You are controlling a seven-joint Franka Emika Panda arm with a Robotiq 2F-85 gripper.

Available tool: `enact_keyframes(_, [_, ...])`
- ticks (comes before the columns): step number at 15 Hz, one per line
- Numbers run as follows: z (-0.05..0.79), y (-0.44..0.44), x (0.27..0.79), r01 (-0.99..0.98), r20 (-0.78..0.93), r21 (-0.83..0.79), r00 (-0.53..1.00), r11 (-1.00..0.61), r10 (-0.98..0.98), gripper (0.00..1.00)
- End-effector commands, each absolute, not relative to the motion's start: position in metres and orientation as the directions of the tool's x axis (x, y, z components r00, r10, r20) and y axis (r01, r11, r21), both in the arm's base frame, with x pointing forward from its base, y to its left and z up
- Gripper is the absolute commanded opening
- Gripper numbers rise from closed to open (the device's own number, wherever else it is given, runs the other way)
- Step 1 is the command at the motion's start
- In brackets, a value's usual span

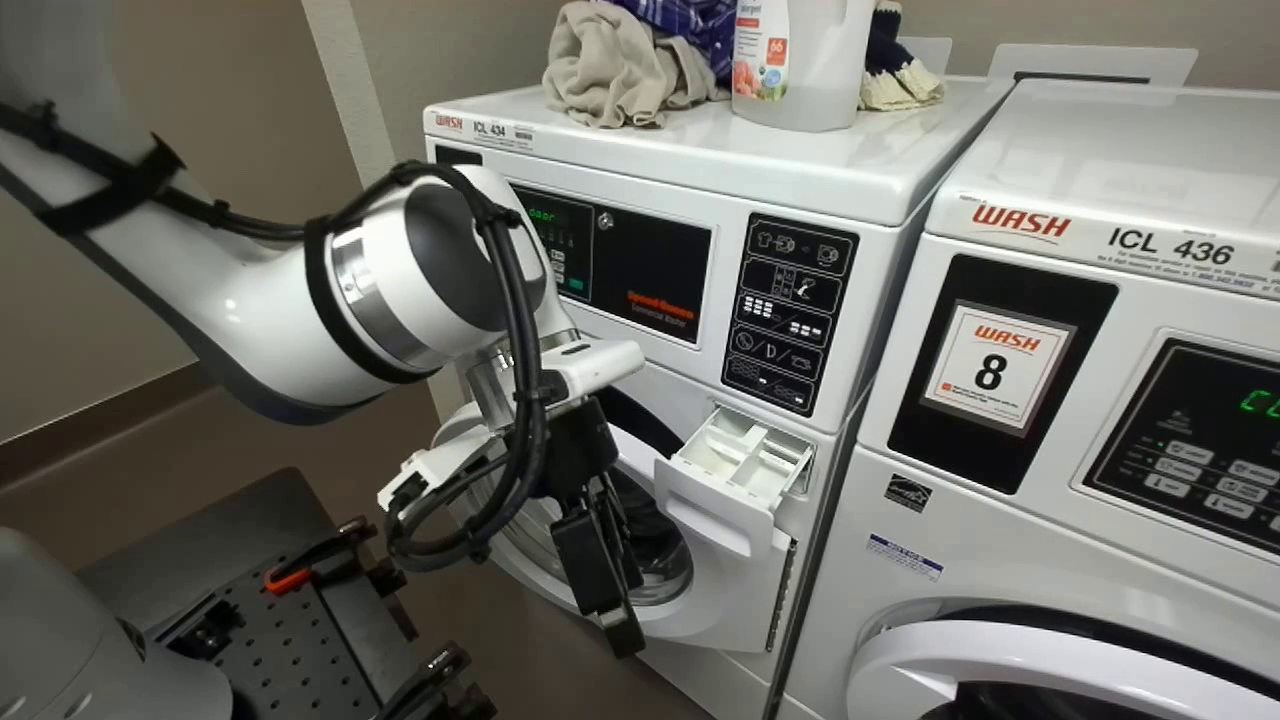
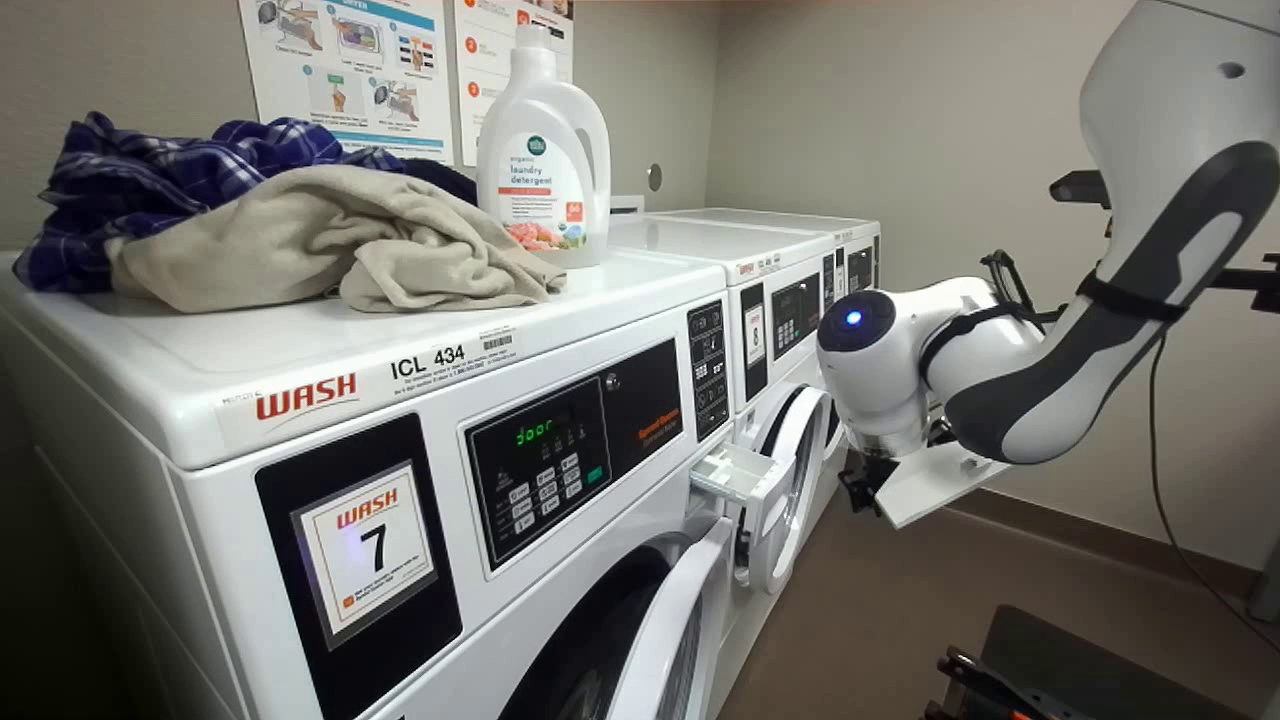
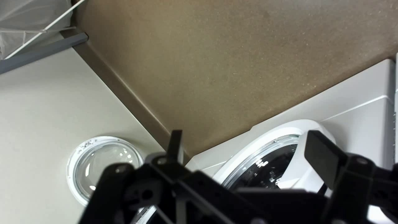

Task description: Close the washing machine drawer

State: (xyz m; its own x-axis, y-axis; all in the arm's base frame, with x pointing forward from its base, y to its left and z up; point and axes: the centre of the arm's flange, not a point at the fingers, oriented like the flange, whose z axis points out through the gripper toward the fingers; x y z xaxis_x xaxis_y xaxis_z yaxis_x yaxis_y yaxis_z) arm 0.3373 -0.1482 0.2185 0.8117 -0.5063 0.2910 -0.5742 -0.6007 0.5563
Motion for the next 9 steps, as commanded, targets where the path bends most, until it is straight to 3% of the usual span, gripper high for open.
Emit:
enact_keyframes(1, [0.188,-0.154,0.36,-0.628,0.366,0.546,0.774,-0.555,-0.516,1.0])
enact_keyframes(9, [0.151,-0.131,0.42,-0.675,0.462,0.51,0.738,-0.533,-0.493,1.0])
